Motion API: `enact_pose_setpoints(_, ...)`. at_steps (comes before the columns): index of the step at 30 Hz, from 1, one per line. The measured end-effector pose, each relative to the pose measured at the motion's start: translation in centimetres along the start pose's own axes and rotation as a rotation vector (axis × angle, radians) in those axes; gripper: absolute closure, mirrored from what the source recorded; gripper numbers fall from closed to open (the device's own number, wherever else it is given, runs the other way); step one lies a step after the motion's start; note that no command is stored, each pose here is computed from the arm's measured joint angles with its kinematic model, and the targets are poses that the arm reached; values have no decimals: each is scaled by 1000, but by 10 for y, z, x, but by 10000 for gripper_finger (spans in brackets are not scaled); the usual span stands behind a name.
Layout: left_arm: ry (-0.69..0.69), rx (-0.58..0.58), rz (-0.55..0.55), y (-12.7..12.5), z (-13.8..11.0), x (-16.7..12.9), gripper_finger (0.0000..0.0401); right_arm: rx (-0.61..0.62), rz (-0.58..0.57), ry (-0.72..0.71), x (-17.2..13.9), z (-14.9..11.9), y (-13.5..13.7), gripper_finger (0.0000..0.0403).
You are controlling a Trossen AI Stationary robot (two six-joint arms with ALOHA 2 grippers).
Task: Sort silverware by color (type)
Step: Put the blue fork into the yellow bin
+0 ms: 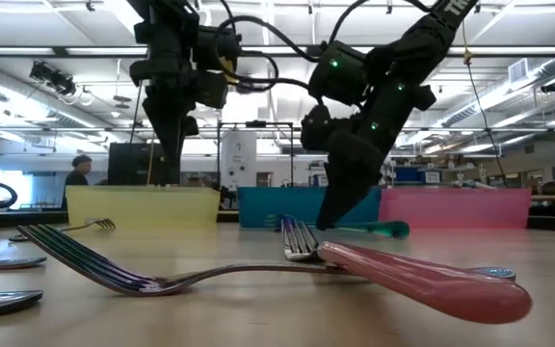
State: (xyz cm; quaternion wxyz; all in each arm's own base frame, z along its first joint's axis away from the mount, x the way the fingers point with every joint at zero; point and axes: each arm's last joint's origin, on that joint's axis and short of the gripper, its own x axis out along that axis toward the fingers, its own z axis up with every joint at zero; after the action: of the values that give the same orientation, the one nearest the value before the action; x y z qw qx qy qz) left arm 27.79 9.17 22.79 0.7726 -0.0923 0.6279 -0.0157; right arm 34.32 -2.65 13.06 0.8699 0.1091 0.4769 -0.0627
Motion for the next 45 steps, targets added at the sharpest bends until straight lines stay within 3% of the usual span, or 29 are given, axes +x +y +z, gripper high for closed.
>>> enact_pose_setpoints(6,-39,42,3,-8,6,2,319,9,-1,26,8,-3,-1,325)
enact_pose_setpoints(12,-57,59,7,-9,8,2,319,6,-1,18,5,-2,-1,390)
enact_pose_setpoints(24,-170,115,33,-7,19,1,319,-10,11,-8,-1,8,1,394)
enact_pose_setpoints(30,-306,163,66,-5,32,-3,319,-113,-14,-44,-49,26,7,395)
enact_pose_setpoints(37,-379,207,90,-4,39,-5,319,-145,-51,-211,-118,34,9,395)
enact_pose_setpoints(45,-447,247,114,-3,45,-8,317,-159,-61,-218,-139,30,5,395)
